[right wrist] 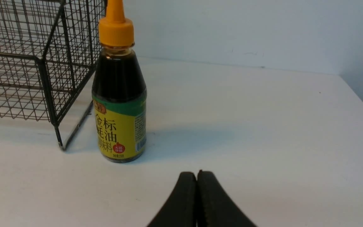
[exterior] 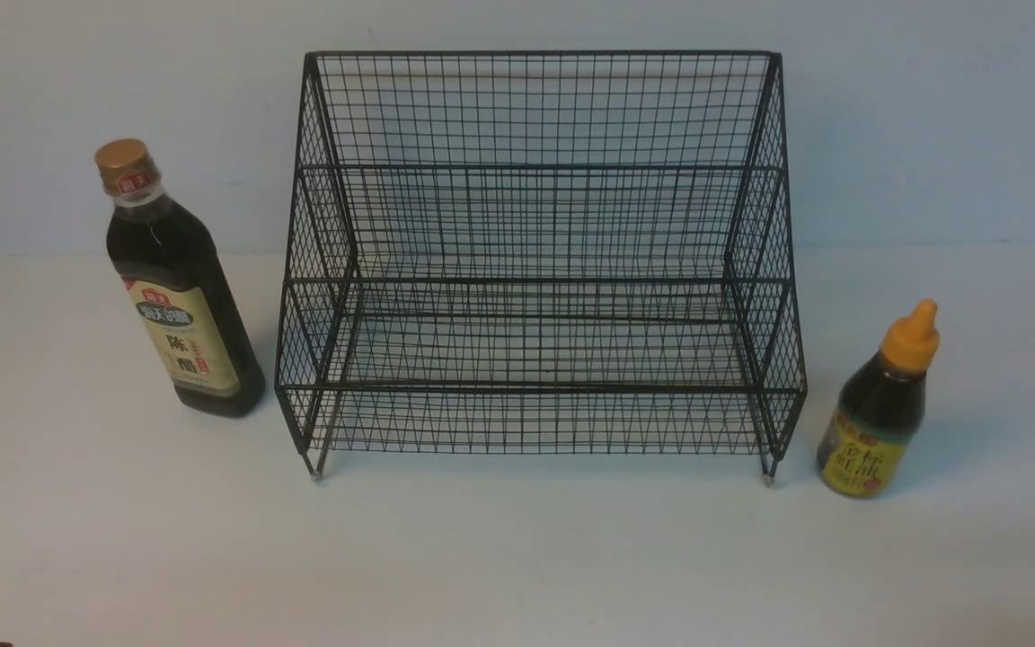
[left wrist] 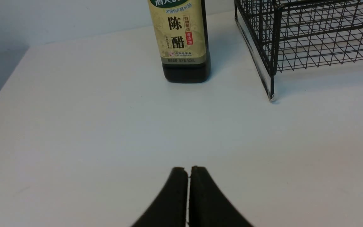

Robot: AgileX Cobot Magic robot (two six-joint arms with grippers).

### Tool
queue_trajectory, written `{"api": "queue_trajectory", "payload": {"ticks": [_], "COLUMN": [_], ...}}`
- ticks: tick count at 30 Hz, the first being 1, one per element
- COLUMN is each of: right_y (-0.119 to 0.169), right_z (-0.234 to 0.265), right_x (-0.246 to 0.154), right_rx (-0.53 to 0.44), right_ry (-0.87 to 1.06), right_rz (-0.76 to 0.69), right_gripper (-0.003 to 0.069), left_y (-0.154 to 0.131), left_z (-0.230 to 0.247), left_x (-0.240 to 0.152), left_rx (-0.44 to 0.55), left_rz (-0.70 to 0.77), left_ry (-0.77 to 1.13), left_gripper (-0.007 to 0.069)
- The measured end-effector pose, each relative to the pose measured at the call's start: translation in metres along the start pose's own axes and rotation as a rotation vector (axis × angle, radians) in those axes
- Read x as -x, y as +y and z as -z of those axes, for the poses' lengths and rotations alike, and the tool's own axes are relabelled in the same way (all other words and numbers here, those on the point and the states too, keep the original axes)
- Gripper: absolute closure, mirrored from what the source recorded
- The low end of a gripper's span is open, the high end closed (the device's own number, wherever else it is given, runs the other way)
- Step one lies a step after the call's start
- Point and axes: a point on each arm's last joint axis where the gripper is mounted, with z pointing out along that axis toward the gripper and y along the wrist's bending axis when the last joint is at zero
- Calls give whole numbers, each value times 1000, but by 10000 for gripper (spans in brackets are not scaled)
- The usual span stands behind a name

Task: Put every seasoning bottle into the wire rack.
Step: Use the right arm to grab the condiment bottle closest to it

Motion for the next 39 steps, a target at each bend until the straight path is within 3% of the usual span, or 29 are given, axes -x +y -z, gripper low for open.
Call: {"api": "queue_trajectory", "payload": {"ticks": [4,9,13,22,24,27,31,39], "right_y": [0,-3,-7,-11,-13,-15,-14,-5], "right_z": [0,5,11,14,16,18,21,-9], "right_x": [3,30,42,47,48,51,61,118], "right_rx": [5,-2,-16,-31,-16,-6,7,83], "right_ry": [-40,-362,-510,-589,-614,-657,-704,-585], "right_rz": [-25,-169,-263,-338,-461,-527,-471,-226], "right_gripper": [674,674,674,674,674,674,674,674], "left_y": [0,0,0,0,0,0,0,0], "left_z": [0,0,0,0,0,0,0,0], "left_x": [0,0,0,0,0,0,0,0], "left_rx": [0,0,0,0,0,0,0,0], "left_rz": [0,0,0,0,0,0,0,0], "left_ry": [0,0,0,0,0,0,0,0], "left_gripper": [630,630,630,630,630,630,630,630]}}
